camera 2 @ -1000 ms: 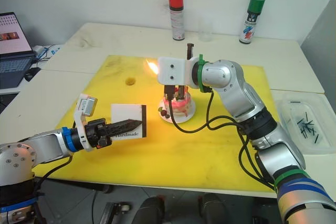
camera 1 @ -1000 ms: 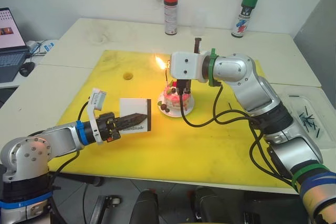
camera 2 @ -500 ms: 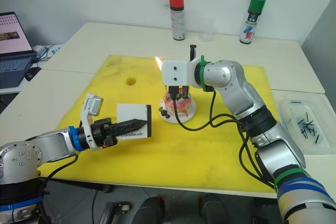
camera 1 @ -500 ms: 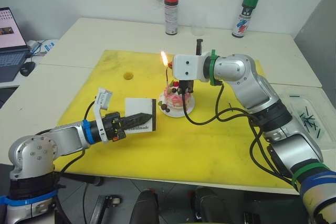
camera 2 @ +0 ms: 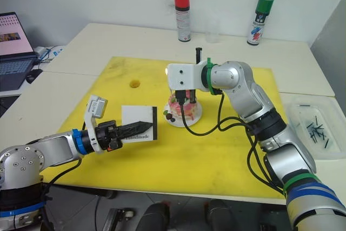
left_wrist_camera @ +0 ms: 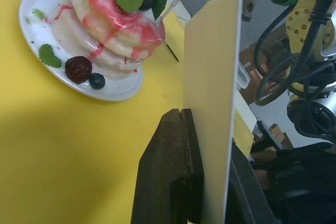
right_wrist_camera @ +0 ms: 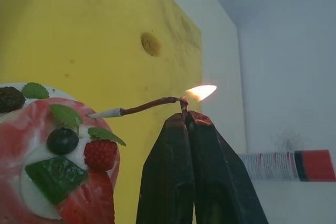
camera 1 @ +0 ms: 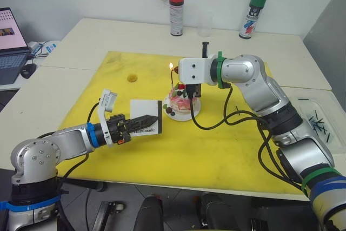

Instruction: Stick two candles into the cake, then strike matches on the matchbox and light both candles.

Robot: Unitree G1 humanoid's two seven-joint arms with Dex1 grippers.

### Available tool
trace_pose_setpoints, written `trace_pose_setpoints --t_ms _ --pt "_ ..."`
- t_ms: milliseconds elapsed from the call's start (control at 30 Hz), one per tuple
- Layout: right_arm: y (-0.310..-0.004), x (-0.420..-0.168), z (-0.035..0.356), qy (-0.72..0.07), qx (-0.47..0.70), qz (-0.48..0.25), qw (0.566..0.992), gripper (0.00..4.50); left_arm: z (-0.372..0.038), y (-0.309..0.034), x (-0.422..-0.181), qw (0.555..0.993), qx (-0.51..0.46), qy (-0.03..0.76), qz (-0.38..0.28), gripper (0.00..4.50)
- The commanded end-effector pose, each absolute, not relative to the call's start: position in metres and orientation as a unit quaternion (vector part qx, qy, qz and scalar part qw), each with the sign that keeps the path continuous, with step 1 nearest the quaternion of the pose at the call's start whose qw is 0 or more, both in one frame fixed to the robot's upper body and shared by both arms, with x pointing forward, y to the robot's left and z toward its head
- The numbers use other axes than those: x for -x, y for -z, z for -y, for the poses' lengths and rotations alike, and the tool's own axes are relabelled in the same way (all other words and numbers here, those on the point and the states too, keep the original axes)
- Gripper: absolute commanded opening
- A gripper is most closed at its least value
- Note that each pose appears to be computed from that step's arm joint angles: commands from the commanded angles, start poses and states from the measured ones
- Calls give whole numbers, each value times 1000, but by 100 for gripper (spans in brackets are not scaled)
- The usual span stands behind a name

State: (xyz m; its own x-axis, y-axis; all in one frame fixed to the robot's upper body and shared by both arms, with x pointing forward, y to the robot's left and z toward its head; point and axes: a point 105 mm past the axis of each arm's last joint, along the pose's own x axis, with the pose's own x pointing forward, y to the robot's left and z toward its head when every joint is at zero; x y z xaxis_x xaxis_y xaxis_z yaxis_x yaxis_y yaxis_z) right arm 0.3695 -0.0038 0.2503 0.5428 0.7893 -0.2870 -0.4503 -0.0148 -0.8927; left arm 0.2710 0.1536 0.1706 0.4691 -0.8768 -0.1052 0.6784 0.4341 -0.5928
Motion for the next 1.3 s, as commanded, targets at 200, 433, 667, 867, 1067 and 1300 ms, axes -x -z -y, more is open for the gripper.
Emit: trace_pose_setpoints --t_ms 200,433,667,867,1067,1300 --pt "-265 -363 0 -445 555 183 679 1 -150 -181 -272 820 237 486 -184 0" --pt "-262 -361 1 -449 554 178 678 1 -150 -180 -272 819 237 487 -186 0" --pt "-262 -360 0 -450 552 179 679 1 -150 -180 -273 820 236 487 -187 0" --pt "-262 -359 0 -451 552 178 679 1 -150 -180 -273 820 236 488 -187 0" --pt "-261 -358 0 -452 553 177 677 1 -150 -179 -273 819 236 488 -188 0" --pt "-262 -359 0 -449 552 179 679 1 -151 -179 -273 818 236 489 -189 0"
